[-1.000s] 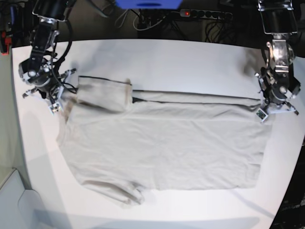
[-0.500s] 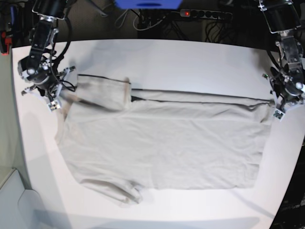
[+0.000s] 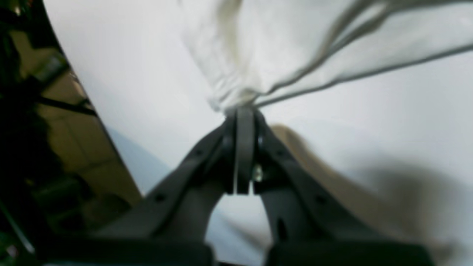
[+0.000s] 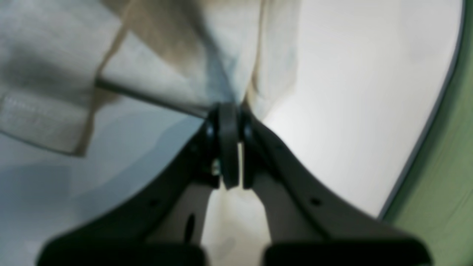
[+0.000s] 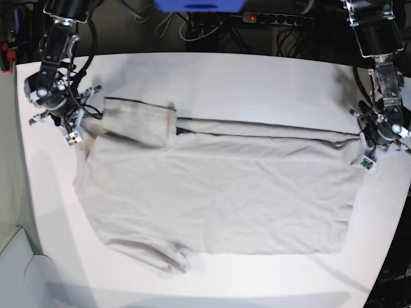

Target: Layout the t-shirt on the table in an organized manner, then fold the t-shirt properly

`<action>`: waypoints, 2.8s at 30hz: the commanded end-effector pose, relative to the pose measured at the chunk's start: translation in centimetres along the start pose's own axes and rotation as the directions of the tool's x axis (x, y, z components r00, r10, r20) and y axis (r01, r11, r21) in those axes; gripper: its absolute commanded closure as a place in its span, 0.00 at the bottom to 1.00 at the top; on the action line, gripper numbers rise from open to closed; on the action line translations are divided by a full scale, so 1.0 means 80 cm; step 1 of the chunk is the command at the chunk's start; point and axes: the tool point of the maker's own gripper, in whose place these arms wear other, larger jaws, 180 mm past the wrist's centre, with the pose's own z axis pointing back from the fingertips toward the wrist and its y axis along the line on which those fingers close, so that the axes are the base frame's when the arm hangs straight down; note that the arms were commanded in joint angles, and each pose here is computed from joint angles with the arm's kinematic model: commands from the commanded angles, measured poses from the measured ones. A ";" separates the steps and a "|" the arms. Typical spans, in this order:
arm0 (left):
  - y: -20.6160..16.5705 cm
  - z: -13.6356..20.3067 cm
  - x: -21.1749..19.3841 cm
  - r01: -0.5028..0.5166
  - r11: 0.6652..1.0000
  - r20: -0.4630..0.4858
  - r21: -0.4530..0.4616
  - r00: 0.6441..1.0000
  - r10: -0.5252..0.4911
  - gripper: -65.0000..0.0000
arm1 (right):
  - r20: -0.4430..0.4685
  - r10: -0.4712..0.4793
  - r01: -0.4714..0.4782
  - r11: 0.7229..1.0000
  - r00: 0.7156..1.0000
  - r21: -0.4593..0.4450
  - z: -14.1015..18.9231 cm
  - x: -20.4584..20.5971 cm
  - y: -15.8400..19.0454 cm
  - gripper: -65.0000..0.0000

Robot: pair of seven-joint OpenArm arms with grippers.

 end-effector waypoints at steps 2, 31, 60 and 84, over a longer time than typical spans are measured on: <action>0.046 0.011 -0.003 -0.084 0.994 0.040 0.068 0.996 0.081 0.99 | 0.021 0.008 -0.007 0.999 1.000 -0.031 0.005 0.008 -0.015 1.00; 0.006 -0.036 -0.018 -0.429 0.892 0.207 -0.146 0.868 0.451 0.36 | 0.026 0.009 -0.008 0.999 1.000 -0.033 0.005 0.012 -0.016 1.00; 0.053 0.006 0.006 -0.385 0.921 0.254 -0.064 0.886 0.388 0.91 | 0.073 0.021 -0.015 0.997 0.997 -0.076 0.012 0.040 -0.039 1.00; 0.040 -0.006 -0.028 -0.447 0.891 0.142 -0.077 0.880 0.454 0.76 | 0.163 0.062 -0.035 0.987 0.985 -0.159 0.045 0.080 -0.062 1.00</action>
